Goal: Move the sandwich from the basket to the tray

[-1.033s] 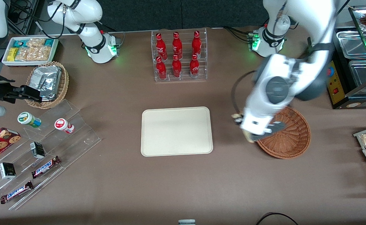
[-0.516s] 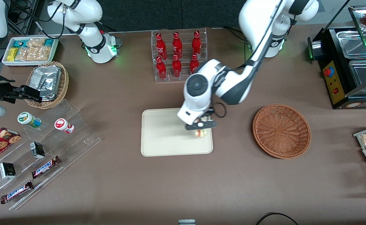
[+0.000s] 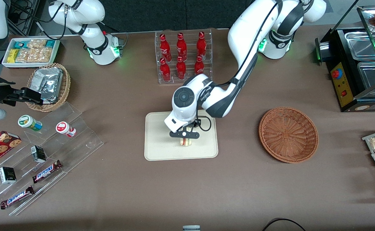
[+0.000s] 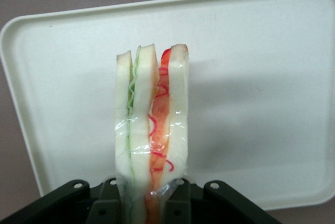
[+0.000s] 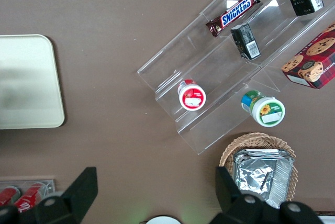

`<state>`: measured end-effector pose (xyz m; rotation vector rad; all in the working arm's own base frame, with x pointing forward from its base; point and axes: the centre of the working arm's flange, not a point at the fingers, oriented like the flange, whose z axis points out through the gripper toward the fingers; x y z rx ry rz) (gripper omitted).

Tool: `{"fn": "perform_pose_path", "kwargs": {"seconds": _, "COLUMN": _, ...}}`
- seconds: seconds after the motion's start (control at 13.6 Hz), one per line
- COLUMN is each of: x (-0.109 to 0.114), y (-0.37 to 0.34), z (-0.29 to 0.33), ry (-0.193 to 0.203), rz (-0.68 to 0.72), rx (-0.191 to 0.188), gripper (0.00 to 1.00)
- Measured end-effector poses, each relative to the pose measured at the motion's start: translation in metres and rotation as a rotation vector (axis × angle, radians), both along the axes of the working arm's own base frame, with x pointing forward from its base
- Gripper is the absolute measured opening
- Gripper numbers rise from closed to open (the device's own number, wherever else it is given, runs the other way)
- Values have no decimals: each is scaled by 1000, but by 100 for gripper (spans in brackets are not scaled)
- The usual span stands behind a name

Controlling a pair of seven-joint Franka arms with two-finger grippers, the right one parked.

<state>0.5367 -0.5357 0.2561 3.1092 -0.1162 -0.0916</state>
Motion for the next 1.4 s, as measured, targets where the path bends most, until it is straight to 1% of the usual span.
{"fn": "perform_pose_path", "kwargs": {"seconds": 0.07, "x": 1, "y": -2, "z": -13, "ry": -2, "rz": 0, "rx": -5, "gripper": 19}}
{"fn": "perform_pose_path", "kwargs": {"seconds": 0.15, "x": 1, "y": -5, "z": -25, "ry": -6, "rz": 5, "rx": -16, "gripper": 21}}
{"fn": "perform_pose_path", "kwargs": {"seconds": 0.37, "x": -2, "y": -12, "z": -47, "ry": -3, "rz": 65, "rx": -49, "gripper": 22}}
{"fn": "perform_pose_path", "kwargs": {"seconds": 0.44, "x": -1, "y": -12, "z": -45, "ry": -2, "rz": 73, "rx": -53, "gripper": 22}}
{"fn": "perform_pose_path", "kwargs": {"seconds": 0.52, "x": -1, "y": -13, "z": -45, "ry": -2, "rz": 77, "rx": -55, "gripper": 28}}
{"fn": "perform_pose_path", "kwargs": {"seconds": 0.59, "x": -1, "y": -13, "z": -44, "ry": -2, "rz": 79, "rx": -56, "gripper": 28}}
{"fn": "perform_pose_path", "kwargs": {"seconds": 0.66, "x": 0, "y": -13, "z": -43, "ry": -4, "rz": 80, "rx": -59, "gripper": 33}}
{"fn": "perform_pose_path", "kwargs": {"seconds": 0.74, "x": 1, "y": -14, "z": -40, "ry": -8, "rz": 82, "rx": -64, "gripper": 43}}
{"fn": "perform_pose_path", "kwargs": {"seconds": 0.81, "x": 4, "y": -15, "z": -32, "ry": -16, "rz": 85, "rx": -72, "gripper": 56}}
{"fn": "perform_pose_path", "kwargs": {"seconds": 0.89, "x": 8, "y": -14, "z": -21, "ry": -23, "rz": 90, "rx": -78, "gripper": 65}}
{"fn": "perform_pose_path", "kwargs": {"seconds": 0.96, "x": 14, "y": -10, "z": -3, "ry": -26, "rz": 101, "rx": -75, "gripper": 76}}
{"fn": "perform_pose_path", "kwargs": {"seconds": 1.03, "x": 22, "y": 3, "z": 18, "ry": -17, "rz": 117, "rx": -58, "gripper": 85}}
{"fn": "perform_pose_path", "kwargs": {"seconds": 1.11, "x": 32, "y": 24, "z": 39, "ry": 2, "rz": 140, "rx": -31, "gripper": 96}}
{"fn": "perform_pose_path", "kwargs": {"seconds": 1.18, "x": 43, "y": 52, "z": 58, "ry": 18, "rz": 158, "rx": -11, "gripper": 100}}
{"fn": "perform_pose_path", "kwargs": {"seconds": 1.33, "x": 60, "y": 129, "z": 81, "ry": 44, "rz": 131, "rx": 14, "gripper": 100}}
{"fn": "perform_pose_path", "kwargs": {"seconds": 1.4, "x": 64, "y": 169, "z": 86, "ry": 62, "rz": 113, "rx": 23, "gripper": 100}}
